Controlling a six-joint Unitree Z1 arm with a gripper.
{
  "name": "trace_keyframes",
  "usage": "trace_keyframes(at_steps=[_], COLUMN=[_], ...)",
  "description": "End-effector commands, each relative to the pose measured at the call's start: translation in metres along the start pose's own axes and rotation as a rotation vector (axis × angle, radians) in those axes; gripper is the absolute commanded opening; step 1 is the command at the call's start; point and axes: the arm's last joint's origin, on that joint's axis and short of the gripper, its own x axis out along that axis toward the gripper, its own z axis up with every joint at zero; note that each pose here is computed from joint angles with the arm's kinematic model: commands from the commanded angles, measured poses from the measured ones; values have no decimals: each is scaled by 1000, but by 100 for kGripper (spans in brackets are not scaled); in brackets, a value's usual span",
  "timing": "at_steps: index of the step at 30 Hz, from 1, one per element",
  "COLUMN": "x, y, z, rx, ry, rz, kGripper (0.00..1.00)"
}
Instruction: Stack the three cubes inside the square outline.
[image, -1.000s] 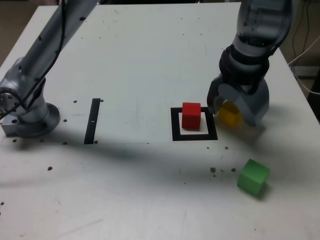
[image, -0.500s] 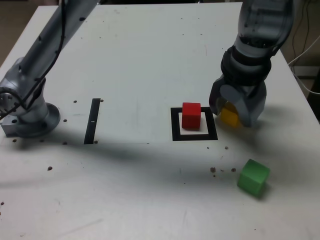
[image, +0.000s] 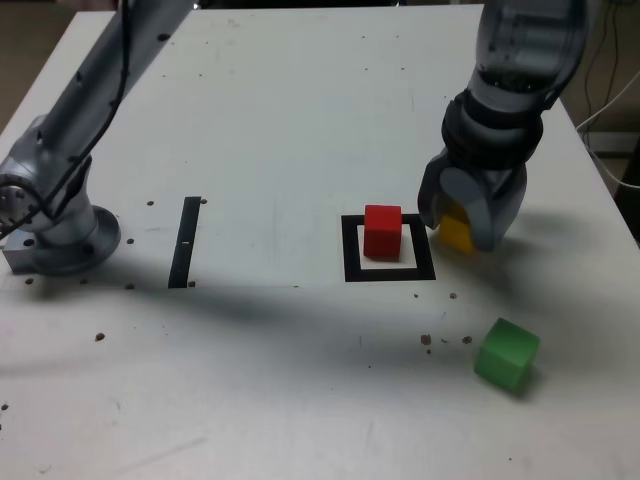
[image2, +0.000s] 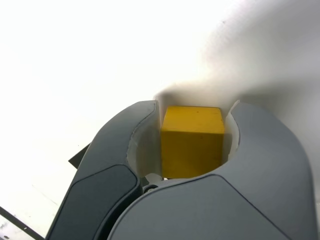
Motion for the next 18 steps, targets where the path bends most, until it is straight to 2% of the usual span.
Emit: trace_keyframes(at_steps=[1, 5, 8, 10, 12, 18], x=[-20, -42, -57, -63, -68, -68], y=[-4, -9, -15, -18, -21, -31], z=[-7, -22, -35, -43, -53, -79], rx=[-20, -83, -135, -164, -206, -404], ry=[-36, -68, -98, -104, -91, -22], rz=[20, 28, 12, -1, -17, -72], kGripper=[33, 33, 33, 33, 33, 33])
